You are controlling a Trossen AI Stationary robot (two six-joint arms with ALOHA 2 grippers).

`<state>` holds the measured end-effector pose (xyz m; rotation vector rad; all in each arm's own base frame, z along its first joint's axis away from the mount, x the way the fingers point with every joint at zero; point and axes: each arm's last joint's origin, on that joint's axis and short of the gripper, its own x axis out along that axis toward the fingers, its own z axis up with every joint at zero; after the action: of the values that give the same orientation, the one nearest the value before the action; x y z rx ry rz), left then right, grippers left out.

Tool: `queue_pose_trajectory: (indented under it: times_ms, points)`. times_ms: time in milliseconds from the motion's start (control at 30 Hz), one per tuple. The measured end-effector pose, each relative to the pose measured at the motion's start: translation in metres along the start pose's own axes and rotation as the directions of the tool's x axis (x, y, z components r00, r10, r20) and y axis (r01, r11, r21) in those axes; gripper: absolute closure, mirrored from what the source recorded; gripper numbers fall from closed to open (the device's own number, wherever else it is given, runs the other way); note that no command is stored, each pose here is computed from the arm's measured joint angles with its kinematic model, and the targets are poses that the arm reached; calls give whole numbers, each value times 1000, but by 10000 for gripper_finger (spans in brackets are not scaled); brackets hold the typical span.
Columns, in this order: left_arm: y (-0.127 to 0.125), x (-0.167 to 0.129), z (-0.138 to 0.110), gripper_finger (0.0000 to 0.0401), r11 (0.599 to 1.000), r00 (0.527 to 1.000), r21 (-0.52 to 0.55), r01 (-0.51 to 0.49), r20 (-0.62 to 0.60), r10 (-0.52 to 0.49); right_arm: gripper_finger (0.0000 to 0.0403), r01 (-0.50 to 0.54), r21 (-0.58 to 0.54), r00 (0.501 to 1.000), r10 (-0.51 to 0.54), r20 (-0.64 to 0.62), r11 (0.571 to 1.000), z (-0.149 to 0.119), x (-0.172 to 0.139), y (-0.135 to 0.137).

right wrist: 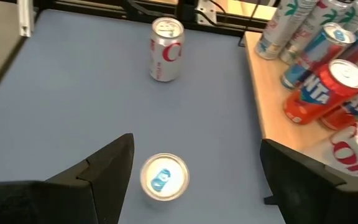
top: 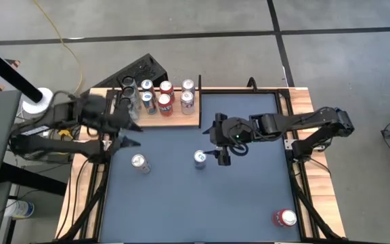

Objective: Place canned beverage on shelf
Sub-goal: Put the blue soda can on the shelf aligned with the other blue soda can

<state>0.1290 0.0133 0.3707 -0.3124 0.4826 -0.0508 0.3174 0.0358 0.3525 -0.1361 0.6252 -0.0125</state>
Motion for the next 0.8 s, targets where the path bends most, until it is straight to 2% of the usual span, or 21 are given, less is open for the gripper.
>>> queue_pose_trajectory:
  times_ms: [133, 300, 400, 467, 633, 800]
  points:
    - [-13, 24, -19, 111, 998, 998, 34, 55, -24, -54, 70, -23, 20, 1000, 23, 3, 1000, 0, -1, 9]
    - [-33, 50, -38, 111, 990, 990, 130, 48, -135, -30, 70, -52, 33, 999, 53, -10, 998, -1, 4, 22]
    - [-45, 59, -47, 111, 978, 987, 209, 31, -162, 4, 70, -64, 48, 998, 65, -21, 997, -2, 13, 32]
    - [-52, 63, -52, 111, 966, 989, 259, 17, -145, 22, 70, -46, 65, 998, 48, -31, 997, -4, 23, 39]
    - [-62, 68, -65, 111, 926, 998, 377, -16, -42, 35, 70, 90, 140, 993, -77, -91, 986, -12, 40, 46]
    - [-58, 68, -74, 111, 900, 999, 436, -18, 43, -1, 70, 120, 166, 981, -90, -174, 979, -23, 55, 51]
